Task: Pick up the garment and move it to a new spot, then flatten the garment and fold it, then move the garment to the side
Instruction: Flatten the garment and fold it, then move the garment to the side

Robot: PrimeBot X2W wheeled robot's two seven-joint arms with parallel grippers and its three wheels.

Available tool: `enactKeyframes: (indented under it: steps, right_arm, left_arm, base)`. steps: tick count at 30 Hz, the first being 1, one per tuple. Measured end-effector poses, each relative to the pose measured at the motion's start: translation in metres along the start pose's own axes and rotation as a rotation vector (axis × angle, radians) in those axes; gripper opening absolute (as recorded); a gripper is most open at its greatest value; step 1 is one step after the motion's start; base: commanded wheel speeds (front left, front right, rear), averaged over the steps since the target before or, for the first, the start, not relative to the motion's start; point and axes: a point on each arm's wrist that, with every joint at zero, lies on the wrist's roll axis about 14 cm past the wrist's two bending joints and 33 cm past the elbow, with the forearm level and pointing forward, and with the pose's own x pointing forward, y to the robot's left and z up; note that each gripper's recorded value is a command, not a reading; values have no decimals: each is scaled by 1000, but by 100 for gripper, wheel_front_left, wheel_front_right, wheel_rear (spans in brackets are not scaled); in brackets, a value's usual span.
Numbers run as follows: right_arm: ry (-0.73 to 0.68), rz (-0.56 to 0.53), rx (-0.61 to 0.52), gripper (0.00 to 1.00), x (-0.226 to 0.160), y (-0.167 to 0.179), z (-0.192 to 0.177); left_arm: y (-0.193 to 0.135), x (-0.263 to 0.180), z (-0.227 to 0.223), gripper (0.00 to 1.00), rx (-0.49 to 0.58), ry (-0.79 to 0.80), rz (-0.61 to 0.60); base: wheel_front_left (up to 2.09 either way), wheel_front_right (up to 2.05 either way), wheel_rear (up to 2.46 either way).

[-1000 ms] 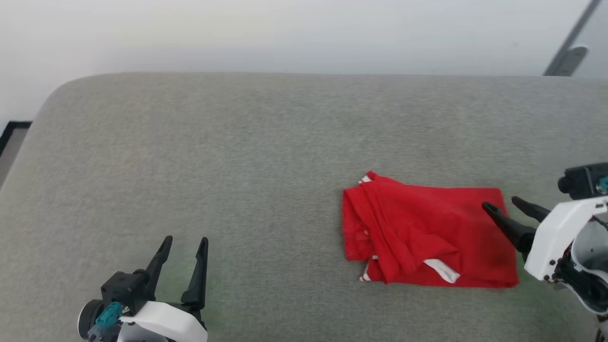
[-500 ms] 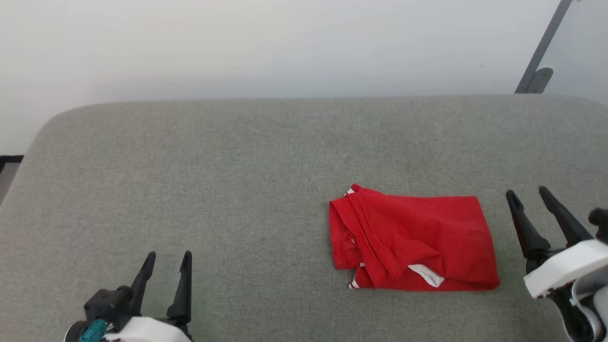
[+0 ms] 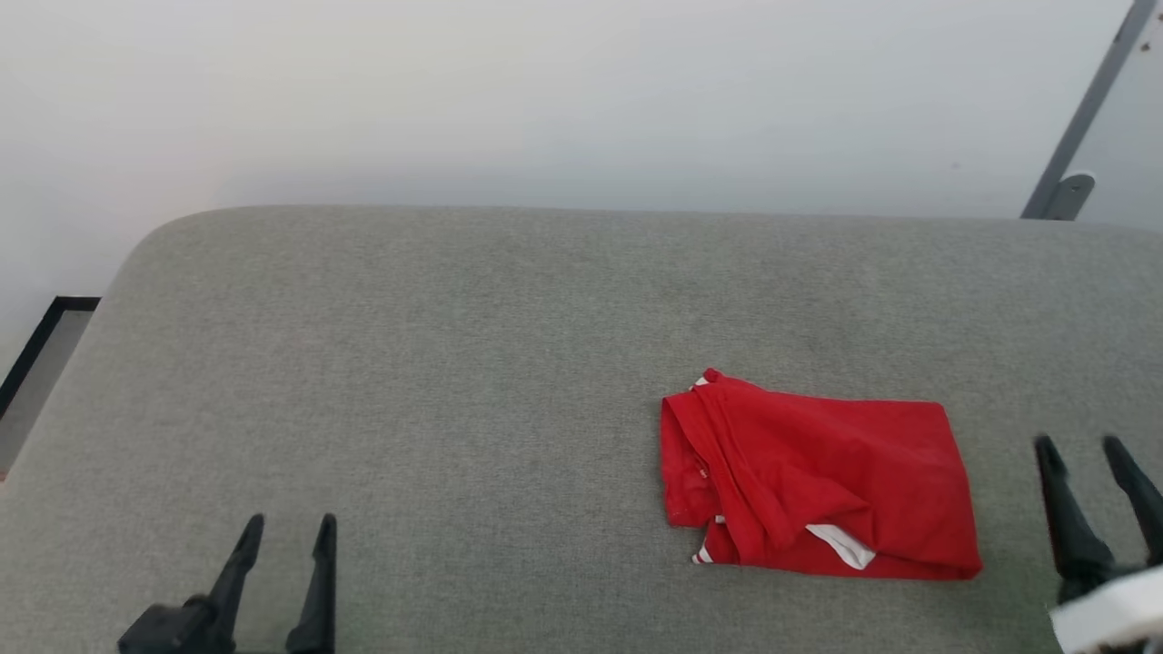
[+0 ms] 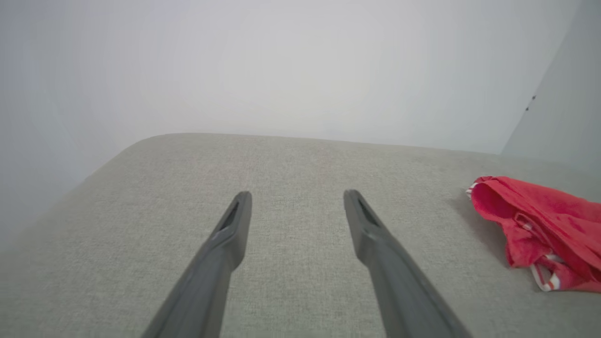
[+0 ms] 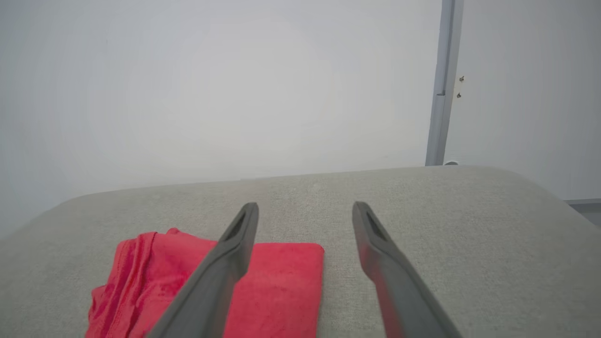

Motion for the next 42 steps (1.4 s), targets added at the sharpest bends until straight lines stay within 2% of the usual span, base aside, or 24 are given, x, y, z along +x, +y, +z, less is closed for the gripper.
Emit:
enactKeyframes:
  steps: [6,17,24,29,35,42]
  right_arm:
    - [4,-20,7,100,-14,-5,-2]
    - [12,-19,-14,100,-15,-4,3]
    - [66,-17,-10,100,-18,-2,-7]
    - [264,38,-53,100,-8,5,-31]
    - [563,117,-176,100,24,5,-55]
    - [896,112,-165,100,44,-12,-86]
  left_arm:
    - [9,-13,-3,100,-9,10,41]
    - [6,-10,-2,100,-11,8,36]
    - [4,-8,-3,100,-11,11,30]
    - [0,0,-3,100,-20,6,22]
    - [-9,26,-7,100,-18,20,-13]
    - [-5,54,-21,100,-26,56,-7]
  base:
    - [0,0,0]
    - [0,0,0]
    - [0,0,0]
    - [0,0,0]
    - [0,0,0]
    - [0,0,0]
